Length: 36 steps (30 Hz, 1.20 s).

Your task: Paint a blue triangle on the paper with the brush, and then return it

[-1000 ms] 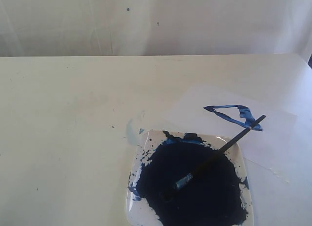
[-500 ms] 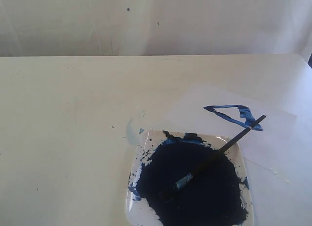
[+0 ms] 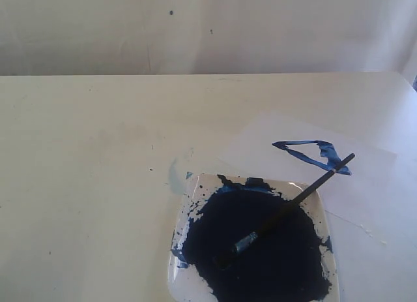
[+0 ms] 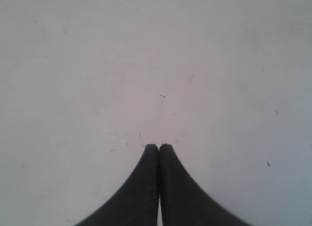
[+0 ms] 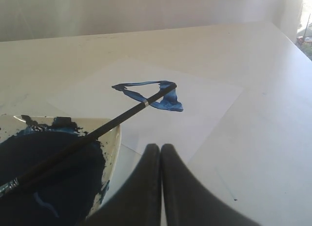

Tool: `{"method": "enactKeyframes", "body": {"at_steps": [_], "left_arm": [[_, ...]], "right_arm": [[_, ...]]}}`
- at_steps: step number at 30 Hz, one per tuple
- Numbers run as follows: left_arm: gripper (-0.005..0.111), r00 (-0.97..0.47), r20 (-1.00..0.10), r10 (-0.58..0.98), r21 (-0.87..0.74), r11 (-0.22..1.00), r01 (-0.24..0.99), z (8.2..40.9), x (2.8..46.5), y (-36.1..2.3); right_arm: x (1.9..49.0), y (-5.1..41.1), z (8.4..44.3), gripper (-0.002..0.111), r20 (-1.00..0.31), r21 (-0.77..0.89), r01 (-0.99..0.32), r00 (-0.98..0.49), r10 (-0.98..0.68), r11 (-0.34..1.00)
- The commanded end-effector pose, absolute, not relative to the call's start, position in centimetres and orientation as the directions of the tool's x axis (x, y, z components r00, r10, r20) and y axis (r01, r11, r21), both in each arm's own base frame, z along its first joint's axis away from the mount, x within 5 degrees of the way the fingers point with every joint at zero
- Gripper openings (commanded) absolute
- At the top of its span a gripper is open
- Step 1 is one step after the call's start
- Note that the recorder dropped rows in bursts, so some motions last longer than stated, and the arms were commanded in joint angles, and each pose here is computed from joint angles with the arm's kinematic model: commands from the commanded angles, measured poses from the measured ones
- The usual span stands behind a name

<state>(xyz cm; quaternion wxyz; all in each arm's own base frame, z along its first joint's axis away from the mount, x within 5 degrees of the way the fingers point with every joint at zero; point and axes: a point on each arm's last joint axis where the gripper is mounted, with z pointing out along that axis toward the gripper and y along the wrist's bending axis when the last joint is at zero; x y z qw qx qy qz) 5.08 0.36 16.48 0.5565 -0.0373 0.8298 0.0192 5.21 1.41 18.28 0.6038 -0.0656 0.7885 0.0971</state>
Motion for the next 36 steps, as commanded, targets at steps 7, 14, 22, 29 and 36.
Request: {"method": "enactKeyframes", "body": {"at_steps": [7,14,22,29,36], "left_arm": [[0.0,-0.372,-0.925,-0.076,-0.053,0.996,-0.071,16.43,5.08,0.18],[0.0,-0.372,-0.925,-0.07,-0.047,0.996,-0.069,16.44,5.08,0.19],[0.0,-0.372,-0.925,-0.07,-0.047,0.996,-0.069,16.44,5.08,0.19],[0.0,-0.332,-0.941,-0.068,-0.047,0.996,-0.069,16.8,5.22,0.22],[0.0,-0.32,-0.945,-0.067,-0.047,0.996,-0.069,16.91,5.26,0.22]], "right_arm": [[5.18,1.41,18.3,0.0,-0.967,0.078,-0.222,-0.256,0.019,0.972],[5.18,1.41,18.3,0.0,-0.967,0.078,-0.222,-0.256,0.019,0.972],[5.18,1.41,18.3,0.0,-0.967,0.078,-0.222,-0.256,0.019,0.972],[5.18,1.41,18.3,0.0,-0.967,0.078,-0.222,-0.256,0.019,0.972],[5.18,1.41,18.3,0.0,-0.967,0.078,-0.222,-0.256,0.019,0.972]]}}
